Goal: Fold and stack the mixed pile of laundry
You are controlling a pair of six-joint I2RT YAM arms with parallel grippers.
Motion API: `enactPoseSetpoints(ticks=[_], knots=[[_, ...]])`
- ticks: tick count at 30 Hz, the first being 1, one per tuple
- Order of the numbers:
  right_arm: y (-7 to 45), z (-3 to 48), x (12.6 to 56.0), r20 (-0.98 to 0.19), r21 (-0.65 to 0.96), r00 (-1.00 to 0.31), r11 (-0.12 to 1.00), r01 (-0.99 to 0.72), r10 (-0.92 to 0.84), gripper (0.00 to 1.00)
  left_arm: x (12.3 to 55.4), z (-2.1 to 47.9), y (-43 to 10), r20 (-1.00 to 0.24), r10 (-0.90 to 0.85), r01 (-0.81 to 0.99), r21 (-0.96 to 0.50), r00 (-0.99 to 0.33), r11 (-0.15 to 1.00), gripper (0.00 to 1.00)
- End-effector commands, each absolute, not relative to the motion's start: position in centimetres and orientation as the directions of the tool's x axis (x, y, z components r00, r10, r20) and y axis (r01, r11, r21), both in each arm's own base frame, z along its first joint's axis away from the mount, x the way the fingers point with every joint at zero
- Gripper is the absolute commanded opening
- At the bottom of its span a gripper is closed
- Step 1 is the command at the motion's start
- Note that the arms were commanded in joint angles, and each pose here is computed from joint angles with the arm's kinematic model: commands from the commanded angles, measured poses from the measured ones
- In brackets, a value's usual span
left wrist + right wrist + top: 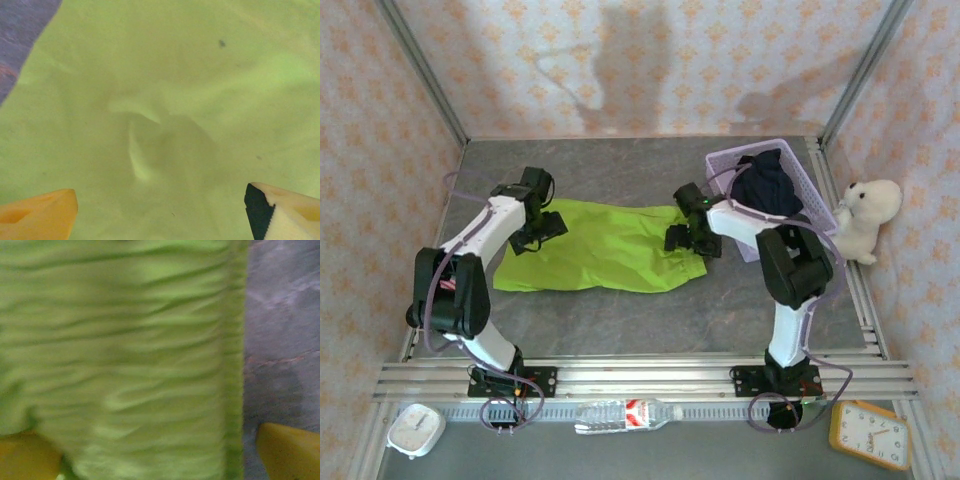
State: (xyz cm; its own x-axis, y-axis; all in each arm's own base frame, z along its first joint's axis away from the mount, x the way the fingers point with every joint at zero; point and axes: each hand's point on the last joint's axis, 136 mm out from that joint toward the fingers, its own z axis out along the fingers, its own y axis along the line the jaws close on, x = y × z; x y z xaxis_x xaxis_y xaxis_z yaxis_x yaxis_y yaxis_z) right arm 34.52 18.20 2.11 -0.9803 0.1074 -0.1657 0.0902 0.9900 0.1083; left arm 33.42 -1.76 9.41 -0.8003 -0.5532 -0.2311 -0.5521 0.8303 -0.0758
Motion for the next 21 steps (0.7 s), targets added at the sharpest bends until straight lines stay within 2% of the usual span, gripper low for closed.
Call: enactPoseSetpoints(ticks=[1,3,6,7,10,13,15,21], knots=[[16.4,0.8,34.7,-0.185,-0.004,-0.974,0.991,0.134,0.131,0.92,33.0,9.8,-4.2,-0.183,-0.599,-0.562,-0.221,-0.779,0.797,0.87],[16.5,-0.1,34.1,-0.171,-0.016,-0.977,0.991,0.130,0.126,0.79,32.6,10.0,-5.2,-0.169,-0.615,-0.562,-0.276,-0.770,0.780,0.86],[15.8,-1.0,33.2,-0.154,-0.049,-0.977,0.987,0.156,0.146,0.40,32.1,10.3,-7.1,-0.168,-0.615,-0.546,-0.324,-0.771,0.773,0.85],[15.5,-1.2,33.0,-0.153,-0.056,-0.976,0.985,0.164,0.154,0.30,32.0,10.4,-7.9,-0.170,-0.603,-0.531,-0.333,-0.779,0.779,0.85],[15.3,-1.0,32.6,-0.153,-0.058,-0.976,0.985,0.162,0.152,0.11,32.0,10.7,-11.0,-0.177,-0.558,-0.478,-0.351,-0.811,0.806,0.83],[15.2,0.3,32.9,-0.170,-0.062,-0.978,0.989,0.135,0.123,0.00,32.4,10.7,-13.7,-0.192,-0.514,-0.429,-0.358,-0.836,0.830,0.79],[15.1,1.5,33.2,-0.184,-0.065,-0.979,0.993,0.103,0.090,0.00,32.7,10.2,-14.7,-0.192,-0.497,-0.415,-0.348,-0.846,0.841,0.74],[14.8,4.9,33.6,-0.216,-0.063,-0.976,0.997,0.045,0.031,0.00,33.7,7.7,-16.6,-0.180,-0.436,-0.377,-0.288,-0.882,0.880,0.48]])
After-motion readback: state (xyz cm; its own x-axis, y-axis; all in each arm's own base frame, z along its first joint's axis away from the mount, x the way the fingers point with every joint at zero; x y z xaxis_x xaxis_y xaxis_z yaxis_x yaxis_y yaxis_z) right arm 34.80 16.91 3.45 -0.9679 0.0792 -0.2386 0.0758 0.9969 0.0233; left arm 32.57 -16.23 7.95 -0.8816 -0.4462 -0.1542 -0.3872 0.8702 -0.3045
